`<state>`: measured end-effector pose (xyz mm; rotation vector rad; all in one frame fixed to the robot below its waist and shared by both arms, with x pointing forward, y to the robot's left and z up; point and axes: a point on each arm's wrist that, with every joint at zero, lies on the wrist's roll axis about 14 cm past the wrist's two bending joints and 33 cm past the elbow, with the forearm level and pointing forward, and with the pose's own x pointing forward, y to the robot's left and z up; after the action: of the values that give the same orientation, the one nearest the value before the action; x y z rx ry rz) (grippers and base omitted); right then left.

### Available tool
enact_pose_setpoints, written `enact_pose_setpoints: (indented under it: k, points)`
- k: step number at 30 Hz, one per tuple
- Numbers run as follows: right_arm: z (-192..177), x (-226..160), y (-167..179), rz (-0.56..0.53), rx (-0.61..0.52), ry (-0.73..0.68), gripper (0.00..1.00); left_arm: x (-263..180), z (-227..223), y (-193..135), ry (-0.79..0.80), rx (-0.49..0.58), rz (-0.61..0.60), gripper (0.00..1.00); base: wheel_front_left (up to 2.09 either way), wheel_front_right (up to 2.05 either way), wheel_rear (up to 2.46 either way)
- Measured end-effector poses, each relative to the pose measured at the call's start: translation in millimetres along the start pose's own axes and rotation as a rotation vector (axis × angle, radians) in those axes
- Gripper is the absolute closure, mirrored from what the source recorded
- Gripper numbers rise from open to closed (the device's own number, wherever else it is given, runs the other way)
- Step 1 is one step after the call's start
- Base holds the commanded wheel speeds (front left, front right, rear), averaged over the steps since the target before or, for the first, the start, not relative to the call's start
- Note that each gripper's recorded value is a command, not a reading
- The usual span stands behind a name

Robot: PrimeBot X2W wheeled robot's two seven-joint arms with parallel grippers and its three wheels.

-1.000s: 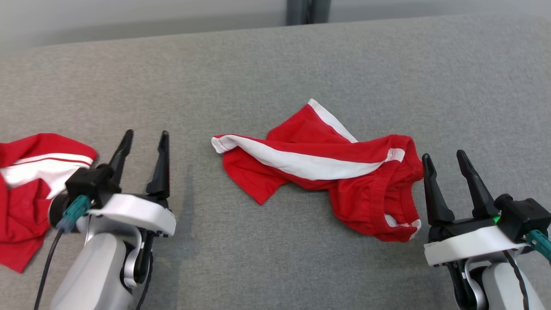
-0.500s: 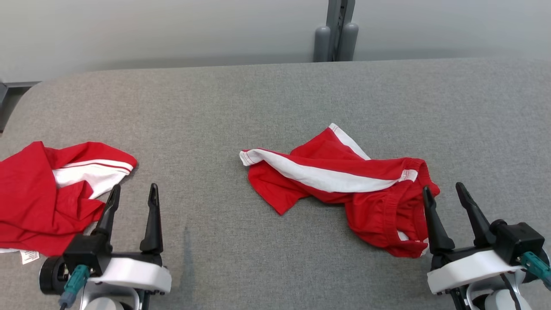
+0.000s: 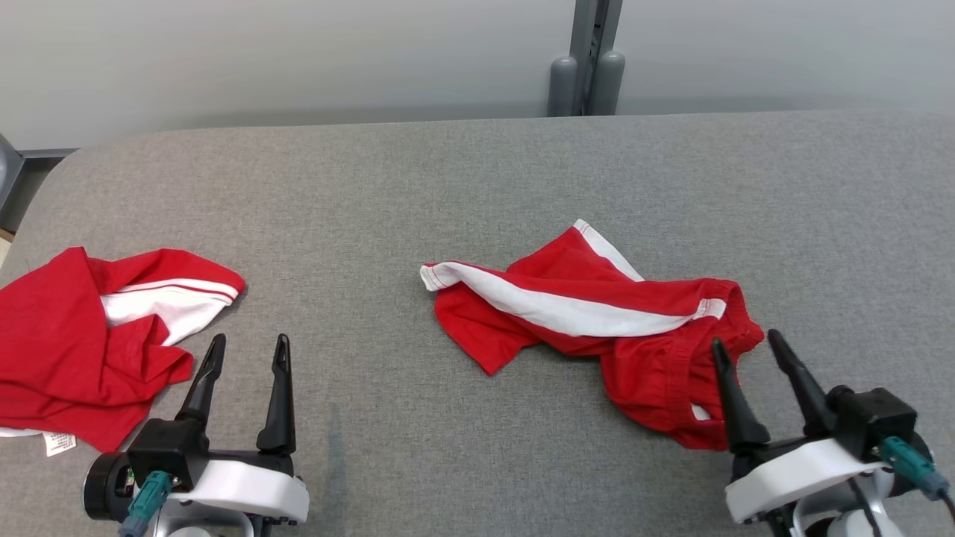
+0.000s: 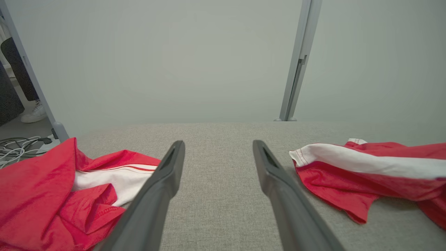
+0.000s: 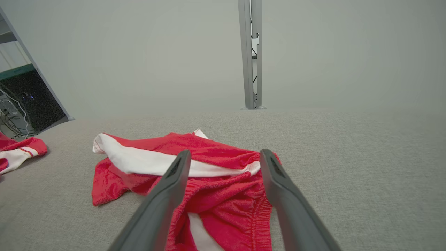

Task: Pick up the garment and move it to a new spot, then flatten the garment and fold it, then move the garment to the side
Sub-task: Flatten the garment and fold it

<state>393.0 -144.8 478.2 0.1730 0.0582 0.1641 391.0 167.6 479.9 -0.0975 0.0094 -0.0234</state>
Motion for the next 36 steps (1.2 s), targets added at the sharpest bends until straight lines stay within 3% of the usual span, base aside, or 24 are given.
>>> enact_pose_setpoints:
  k: [11,12,13,14,15,20,28,36]
  points:
    - [-45,-7,33,0.09,0.03,0.178,0.0,3,-4,-3,0.008,-0.013,-0.006,0.0,0.0,0.0,0.0]
    - [-47,-6,34,0.094,0.034,0.185,0.07,4,-4,-3,0.009,-0.013,-0.008,0.0,0.0,0.0,0.0]
    - [-48,-4,36,0.098,0.038,0.19,0.56,4,-5,-3,0.011,-0.014,-0.008,0.0,0.0,0.0,0.0]
    - [-49,-3,37,0.102,0.041,0.193,0.85,5,-6,-3,0.013,-0.014,-0.008,0.0,0.0,0.0,0.0]
    - [-49,-1,38,0.106,0.043,0.193,1.0,5,-6,-3,0.013,-0.014,-0.009,0.0,0.0,0.0,0.0]
    - [-41,4,32,0.089,0.055,0.153,1.0,9,-7,-3,0.012,-0.014,-0.011,0.0,0.0,0.0,0.0]
    - [-17,5,-11,-0.034,0.053,0.064,1.0,12,-9,-10,0.016,-0.016,-0.032,0.0,0.0,0.0,0.0]
    - [-27,-8,-45,-0.146,0.078,0.09,1.0,15,-10,-13,0.017,-0.014,-0.045,0.0,0.0,0.0,0.0]
